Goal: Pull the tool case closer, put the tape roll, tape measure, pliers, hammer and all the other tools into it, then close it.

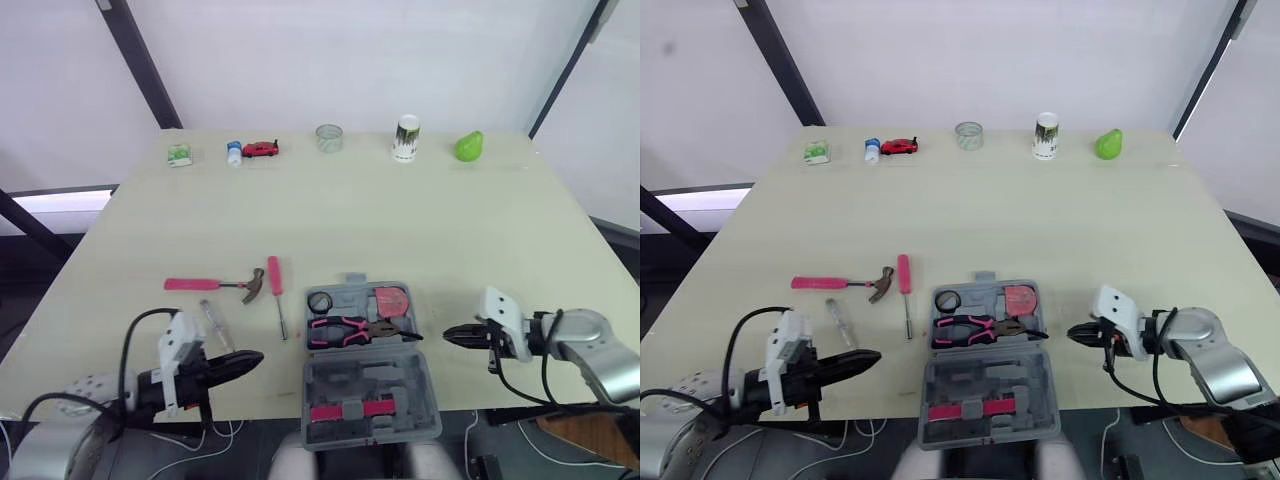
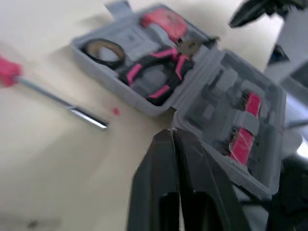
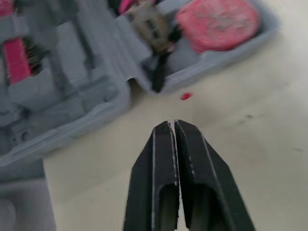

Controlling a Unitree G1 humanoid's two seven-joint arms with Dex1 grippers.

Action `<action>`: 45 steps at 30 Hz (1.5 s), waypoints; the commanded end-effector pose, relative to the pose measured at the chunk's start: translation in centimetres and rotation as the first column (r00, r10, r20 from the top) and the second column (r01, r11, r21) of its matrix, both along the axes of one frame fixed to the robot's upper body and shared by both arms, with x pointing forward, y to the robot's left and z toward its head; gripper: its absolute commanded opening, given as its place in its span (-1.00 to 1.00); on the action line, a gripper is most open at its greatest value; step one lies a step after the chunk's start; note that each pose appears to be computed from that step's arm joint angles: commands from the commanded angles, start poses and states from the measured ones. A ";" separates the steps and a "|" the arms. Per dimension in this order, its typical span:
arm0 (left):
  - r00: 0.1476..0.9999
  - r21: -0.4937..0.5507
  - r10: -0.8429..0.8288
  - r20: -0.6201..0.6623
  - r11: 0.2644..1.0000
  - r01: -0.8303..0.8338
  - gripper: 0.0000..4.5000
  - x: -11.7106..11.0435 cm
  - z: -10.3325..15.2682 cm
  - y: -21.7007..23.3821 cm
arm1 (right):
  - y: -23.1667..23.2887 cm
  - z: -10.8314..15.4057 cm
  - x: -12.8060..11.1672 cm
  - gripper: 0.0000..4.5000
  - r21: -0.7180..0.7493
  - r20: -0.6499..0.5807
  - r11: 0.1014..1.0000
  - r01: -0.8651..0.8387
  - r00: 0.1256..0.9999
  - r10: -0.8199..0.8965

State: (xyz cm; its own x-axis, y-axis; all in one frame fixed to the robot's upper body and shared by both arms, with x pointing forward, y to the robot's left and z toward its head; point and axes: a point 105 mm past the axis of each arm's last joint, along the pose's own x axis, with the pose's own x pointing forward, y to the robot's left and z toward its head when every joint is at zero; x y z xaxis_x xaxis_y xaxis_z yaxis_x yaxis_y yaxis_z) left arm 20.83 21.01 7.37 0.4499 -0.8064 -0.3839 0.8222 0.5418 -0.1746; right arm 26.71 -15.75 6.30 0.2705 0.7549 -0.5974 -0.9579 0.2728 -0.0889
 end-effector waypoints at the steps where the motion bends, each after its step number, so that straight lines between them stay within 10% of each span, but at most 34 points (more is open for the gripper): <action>1: 0.999 0.032 -0.038 -0.028 0.999 0.039 -0.98 0.2 -0.7 -0.5 | 1.1 0.8 0.4 -1.00 -0.059 0.026 0.995 -0.075 0.997 0.077; 16: 0.988 0.129 -0.134 -0.080 0.981 0.144 -0.98 3.3 -4.1 -2.9 | 2.5 -0.4 0.9 -1.00 -0.283 0.001 0.943 -0.177 0.983 0.185; 45: 0.983 0.140 -0.182 -0.009 0.973 0.181 -0.98 5.9 -2.5 -6.8 | 5.9 -0.7 1.6 -1.00 -0.274 0.009 0.936 -0.221 0.972 0.233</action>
